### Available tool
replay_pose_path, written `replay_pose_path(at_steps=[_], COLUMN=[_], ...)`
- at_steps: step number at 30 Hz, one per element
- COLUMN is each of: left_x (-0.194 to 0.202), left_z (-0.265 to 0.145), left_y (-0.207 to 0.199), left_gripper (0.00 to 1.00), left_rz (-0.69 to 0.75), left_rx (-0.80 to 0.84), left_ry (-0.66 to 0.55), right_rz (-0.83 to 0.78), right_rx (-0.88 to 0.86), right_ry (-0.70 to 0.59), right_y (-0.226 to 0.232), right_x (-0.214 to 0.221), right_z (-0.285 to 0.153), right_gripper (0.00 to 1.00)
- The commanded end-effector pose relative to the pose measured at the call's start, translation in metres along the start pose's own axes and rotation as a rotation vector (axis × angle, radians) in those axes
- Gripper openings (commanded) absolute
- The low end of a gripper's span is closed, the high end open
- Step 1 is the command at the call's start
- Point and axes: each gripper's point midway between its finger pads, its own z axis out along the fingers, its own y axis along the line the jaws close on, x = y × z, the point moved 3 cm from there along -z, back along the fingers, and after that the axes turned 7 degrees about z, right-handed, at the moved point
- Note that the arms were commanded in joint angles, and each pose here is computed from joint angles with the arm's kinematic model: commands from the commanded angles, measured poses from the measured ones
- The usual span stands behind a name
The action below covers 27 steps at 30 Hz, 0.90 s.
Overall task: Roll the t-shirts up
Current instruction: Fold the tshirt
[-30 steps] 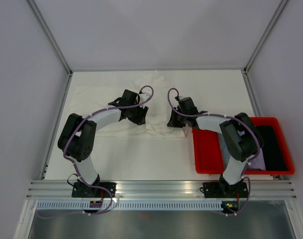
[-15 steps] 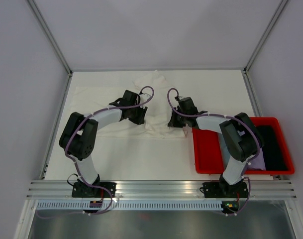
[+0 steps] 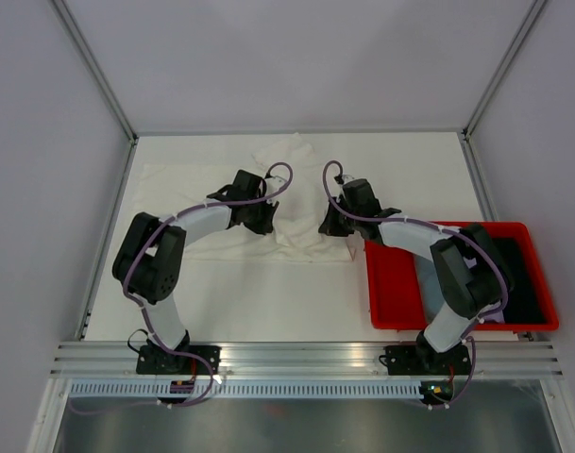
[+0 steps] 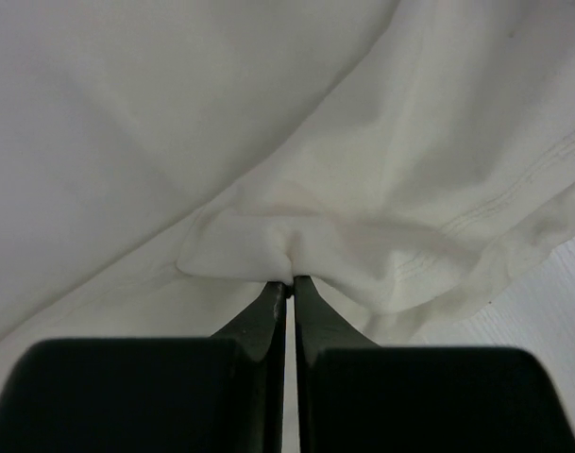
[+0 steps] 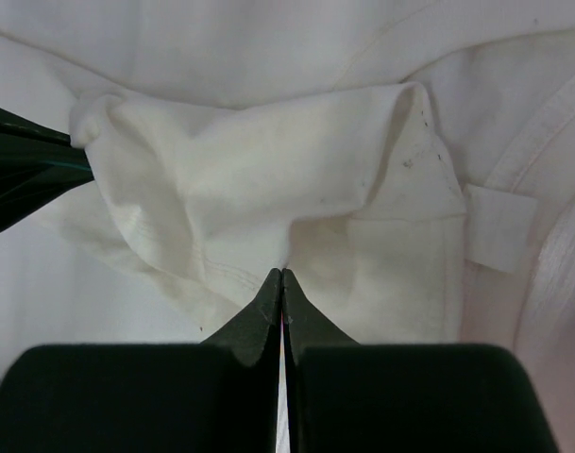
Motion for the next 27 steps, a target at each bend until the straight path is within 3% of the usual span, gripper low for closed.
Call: replay_pose_path(at_steps=[1,19,27], left_x=[-0.017,0.009,0.027], left_z=[-0.024,-0.042,-0.013], left_y=[0.001,-0.005,0.004], left_gripper=[0.02,0.02,0.02], left_rz=[0.059,0.168,0.134], left_rx=[-0.020,0.100,0.099], left_ry=[-0.037,0.254,0.355], right_rz=[-0.016,-0.010,0.019], right_rx=[-0.006,0.104,0.102], right_ry=[-0.029,0.013,0.032], right_y=[0.006,-0.023,-0.029], right_x=[-0.008,0.016,0.023], right_z=[-0.015,-0.015,0.001], right_gripper=[0.00,0.00,0.00])
